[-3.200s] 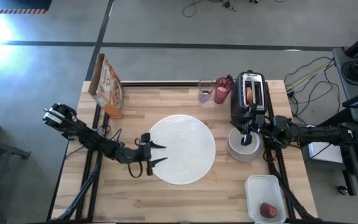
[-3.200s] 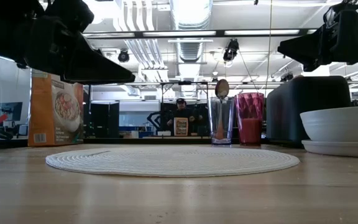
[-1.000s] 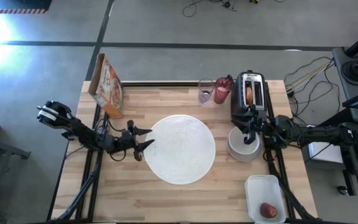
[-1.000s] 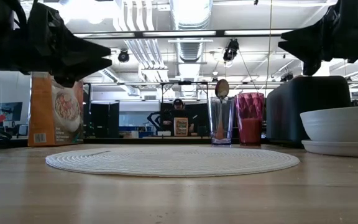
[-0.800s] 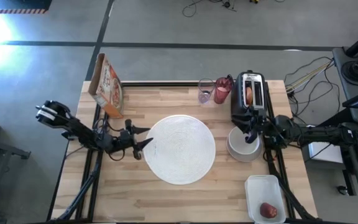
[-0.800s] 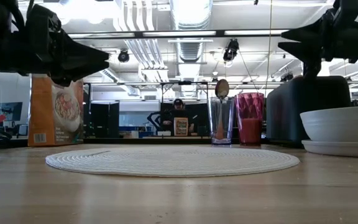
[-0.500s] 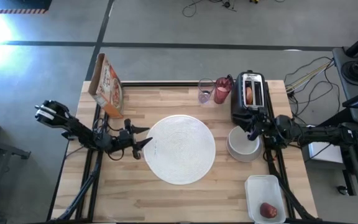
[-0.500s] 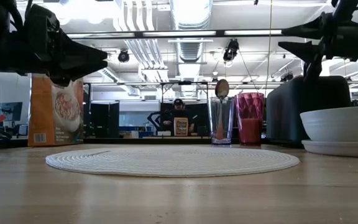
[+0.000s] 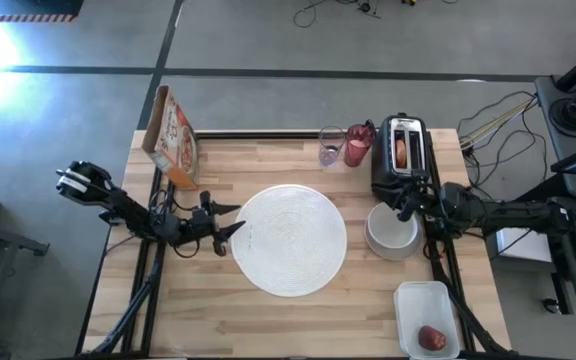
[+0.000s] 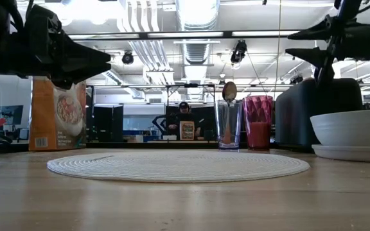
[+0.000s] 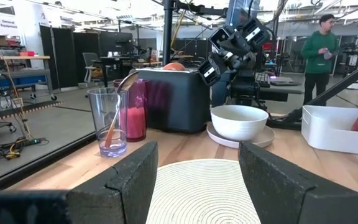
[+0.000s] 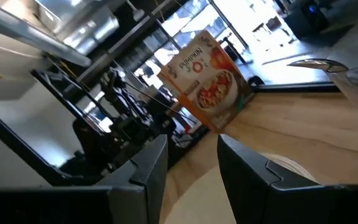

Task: Arrange a breakfast setting
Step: Put the white bowl on the left of the white table mat

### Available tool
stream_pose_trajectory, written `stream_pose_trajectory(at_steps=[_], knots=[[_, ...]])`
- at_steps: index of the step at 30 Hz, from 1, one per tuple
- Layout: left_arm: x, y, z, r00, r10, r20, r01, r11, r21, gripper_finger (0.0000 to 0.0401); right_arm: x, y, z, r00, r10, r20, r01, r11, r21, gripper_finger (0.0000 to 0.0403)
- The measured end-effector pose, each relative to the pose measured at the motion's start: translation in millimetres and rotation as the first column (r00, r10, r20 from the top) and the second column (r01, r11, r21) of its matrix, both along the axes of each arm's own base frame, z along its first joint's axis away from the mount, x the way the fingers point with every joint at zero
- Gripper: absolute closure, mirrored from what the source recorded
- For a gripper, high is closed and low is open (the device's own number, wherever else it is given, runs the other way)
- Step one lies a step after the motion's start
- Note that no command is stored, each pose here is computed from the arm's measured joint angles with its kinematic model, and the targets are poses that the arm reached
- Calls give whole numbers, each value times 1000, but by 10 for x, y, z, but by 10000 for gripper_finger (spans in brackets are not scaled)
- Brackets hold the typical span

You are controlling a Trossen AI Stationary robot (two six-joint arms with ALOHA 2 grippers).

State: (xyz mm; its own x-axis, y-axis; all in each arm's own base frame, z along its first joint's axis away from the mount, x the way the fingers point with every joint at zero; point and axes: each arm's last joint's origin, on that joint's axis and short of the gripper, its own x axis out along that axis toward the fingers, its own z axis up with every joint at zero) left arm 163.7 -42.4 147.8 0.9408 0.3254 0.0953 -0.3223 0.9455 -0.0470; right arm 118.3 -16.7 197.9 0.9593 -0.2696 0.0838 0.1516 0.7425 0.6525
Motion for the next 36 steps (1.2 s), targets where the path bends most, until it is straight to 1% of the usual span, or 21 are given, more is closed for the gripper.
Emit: stream_pose_trajectory(at_steps=[2, 5, 7, 9, 11, 15, 17, 19, 24, 27, 31, 33, 36], knots=[[-3, 1, -3, 1000, 0, -1, 0, 1000, 1, 193, 7, 3, 99, 999, 12, -53, -12, 1000, 5, 260], [-3, 1, -4, 1000, -1, -2, 1, 1000, 1, 193, 21, 3, 238, 985, 19, -174, -15, 1000, 23, 240], [-9, 3, -9, 1000, -1, -4, 1, 1000, 2, 193, 15, -2, 326, 962, 4, -271, 15, 998, 69, 229], [-16, 6, -17, 1000, -2, -5, 2, 1000, -4, 193, -15, -12, 395, 928, -29, -372, 94, 983, 158, 223], [-18, 7, -18, 1000, -3, -2, 3, 1000, -15, 193, -59, -13, 451, 883, -40, -468, 166, 959, 231, 221], [-18, 7, -18, 1000, -4, 0, 4, 1000, -21, 193, -48, -10, 511, 799, -18, -601, 259, 913, 317, 220], [-18, 7, -19, 1000, -4, 0, 4, 1000, -21, 193, 31, -10, 511, 767, 12, -642, 270, 901, 339, 220], [-19, 7, -19, 1000, -4, -2, 4, 1000, -17, 193, 104, -4, 508, 755, 57, -653, 263, 886, 382, 220], [-19, 7, -20, 1000, -3, -4, 3, 1000, -12, 193, 283, 7, 416, 701, 157, -696, 295, 825, 482, 220], [-20, 7, -22, 1000, -3, -6, 3, 1000, -10, 193, 387, 15, 314, 650, 217, -729, 323, 789, 522, 220], [-19, 7, -29, 1000, -4, -13, 4, 1000, -7, 193, 495, 19, 172, 579, 263, -772, 375, 755, 538, 220], [-18, 7, -34, 1000, -4, -19, 4, 1000, -5, 193, 531, 19, 139, 564, 276, -779, 387, 745, 544, 220], [-17, 6, -41, 1000, -5, -26, 5, 1000, -2, 193, 579, 20, 77, 533, 283, -797, 407, 741, 535, 220]])
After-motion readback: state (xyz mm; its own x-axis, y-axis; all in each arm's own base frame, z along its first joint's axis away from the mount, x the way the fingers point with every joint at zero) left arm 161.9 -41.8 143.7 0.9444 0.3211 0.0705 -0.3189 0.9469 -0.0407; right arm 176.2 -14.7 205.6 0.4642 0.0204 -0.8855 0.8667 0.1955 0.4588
